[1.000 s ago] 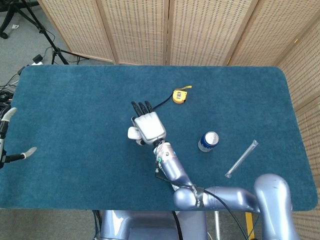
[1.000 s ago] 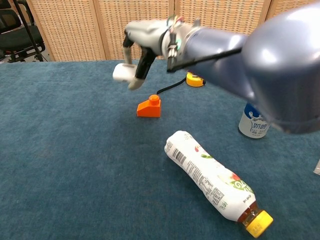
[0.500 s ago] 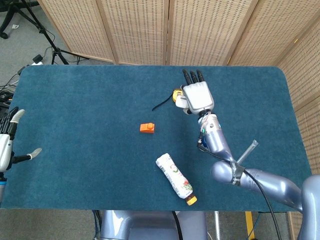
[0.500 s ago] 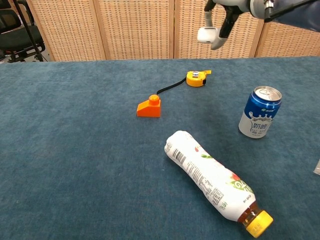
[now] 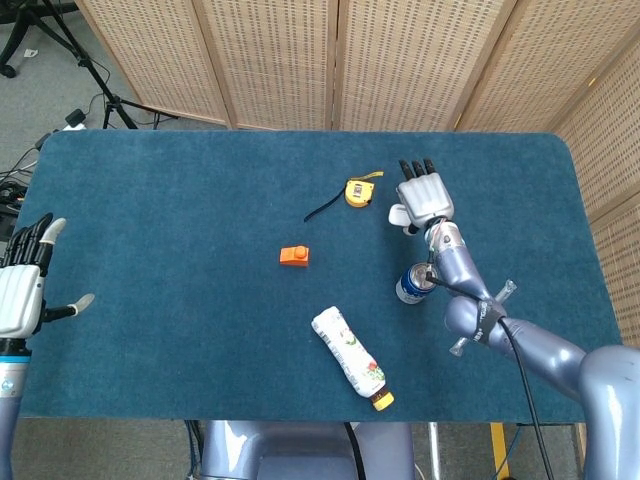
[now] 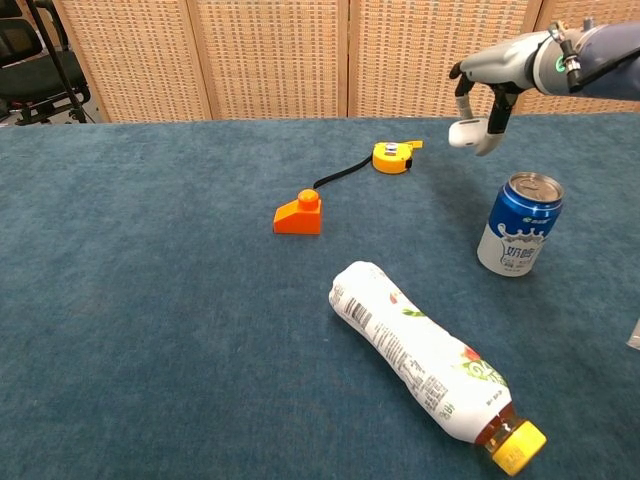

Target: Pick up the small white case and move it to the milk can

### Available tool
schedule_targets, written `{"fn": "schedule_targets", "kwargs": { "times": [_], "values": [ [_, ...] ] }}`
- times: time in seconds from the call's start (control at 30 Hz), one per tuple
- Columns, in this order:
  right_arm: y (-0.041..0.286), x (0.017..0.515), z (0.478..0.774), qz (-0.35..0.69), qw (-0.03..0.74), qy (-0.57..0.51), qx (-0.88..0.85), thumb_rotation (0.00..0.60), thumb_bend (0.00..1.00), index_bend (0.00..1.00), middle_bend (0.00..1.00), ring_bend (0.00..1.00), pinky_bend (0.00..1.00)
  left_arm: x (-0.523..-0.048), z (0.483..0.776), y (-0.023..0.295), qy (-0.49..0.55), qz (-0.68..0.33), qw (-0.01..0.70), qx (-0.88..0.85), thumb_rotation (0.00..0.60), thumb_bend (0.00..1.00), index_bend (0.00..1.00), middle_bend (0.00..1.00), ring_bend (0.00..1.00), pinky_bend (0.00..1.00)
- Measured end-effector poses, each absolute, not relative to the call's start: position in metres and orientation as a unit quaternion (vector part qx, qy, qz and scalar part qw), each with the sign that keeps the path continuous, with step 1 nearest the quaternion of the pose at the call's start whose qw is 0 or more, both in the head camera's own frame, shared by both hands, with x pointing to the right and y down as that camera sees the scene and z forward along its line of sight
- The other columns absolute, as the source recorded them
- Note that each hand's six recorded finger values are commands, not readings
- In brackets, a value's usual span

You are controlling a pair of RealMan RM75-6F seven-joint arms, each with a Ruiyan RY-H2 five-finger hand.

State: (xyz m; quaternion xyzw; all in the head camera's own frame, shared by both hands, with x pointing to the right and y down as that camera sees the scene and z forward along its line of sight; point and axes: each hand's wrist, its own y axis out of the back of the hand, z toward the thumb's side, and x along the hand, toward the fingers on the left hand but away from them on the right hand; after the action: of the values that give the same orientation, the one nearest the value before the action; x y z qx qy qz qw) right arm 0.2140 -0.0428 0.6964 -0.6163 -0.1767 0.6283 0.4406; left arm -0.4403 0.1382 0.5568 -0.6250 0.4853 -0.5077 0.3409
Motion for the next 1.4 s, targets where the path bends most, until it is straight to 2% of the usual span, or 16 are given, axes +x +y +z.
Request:
{"fn": "schedule_targets", "kwargs": {
  "times": [0.23,0.57,0.67,0.7,0.77,0.83,0.9,1.0,1.23,1.4],
  "values": [
    [-0.029,0.212,0.724,0.627,0.444,-0.109,-0.631,0.600,0.52,0.56,0.00,0.00,0.00,-0.439,0.563,0.137,0.481,-0.516,0.342,-0.621,0.600,0.10,0.00,0.00,0.00,0.00],
    [-0.011,0.211,0.738,0.616,0.442,-0.076,-0.647,0.600,0.51,0.56,0.00,0.00,0.00,-0.433,0.567,0.136,0.474,-0.517,0.344,-0.625,0.600,0.10,0.00,0.00,0.00,0.00],
    [-0.009,0.213,0.740,0.617,0.443,-0.071,-0.647,0.600,0.48,0.56,0.00,0.00,0.00,-0.432,0.569,0.136,0.471,-0.518,0.343,-0.626,0.600,0.10,0.00,0.00,0.00,0.00],
    [-0.008,0.214,0.741,0.617,0.442,-0.070,-0.648,0.600,0.45,0.53,0.00,0.00,0.00,-0.432,0.569,0.136,0.471,-0.518,0.343,-0.626,0.600,0.10,0.00,0.00,0.00,0.00],
    [-0.006,0.215,0.743,0.617,0.442,-0.065,-0.648,0.600,0.32,0.37,0.00,0.00,0.00,-0.432,0.569,0.135,0.470,-0.519,0.343,-0.626,0.600,0.10,0.00,0.00,0.00,0.00],
    [-0.005,0.217,0.745,0.617,0.444,-0.061,-0.647,0.600,0.17,0.14,0.00,0.00,0.00,-0.432,0.569,0.135,0.471,-0.519,0.343,-0.626,0.600,0.10,0.00,0.00,0.00,0.00],
    [-0.005,0.219,0.745,0.618,0.448,-0.057,-0.644,0.600,0.13,0.05,0.00,0.00,0.00,-0.432,0.569,0.135,0.471,-0.519,0.343,-0.625,0.600,0.10,0.00,0.00,0.00,0.00],
    [-0.007,0.220,0.744,0.618,0.454,-0.054,-0.640,0.600,0.11,0.00,0.00,0.00,0.00,-0.432,0.568,0.136,0.472,-0.518,0.343,-0.626,0.600,0.10,0.00,0.00,0.00,0.00],
    [-0.007,0.221,0.733,0.617,0.462,-0.041,-0.636,0.600,0.13,0.00,0.00,0.00,0.00,-0.431,0.566,0.136,0.472,-0.511,0.341,-0.632,0.600,0.10,0.00,0.00,0.00,0.00],
    [-0.005,0.216,0.708,0.603,0.470,-0.059,-0.641,0.600,0.13,0.00,0.00,0.00,0.00,-0.433,0.559,0.138,0.479,-0.500,0.339,-0.637,0.600,0.10,0.00,0.00,0.00,0.00]
  ]
}}
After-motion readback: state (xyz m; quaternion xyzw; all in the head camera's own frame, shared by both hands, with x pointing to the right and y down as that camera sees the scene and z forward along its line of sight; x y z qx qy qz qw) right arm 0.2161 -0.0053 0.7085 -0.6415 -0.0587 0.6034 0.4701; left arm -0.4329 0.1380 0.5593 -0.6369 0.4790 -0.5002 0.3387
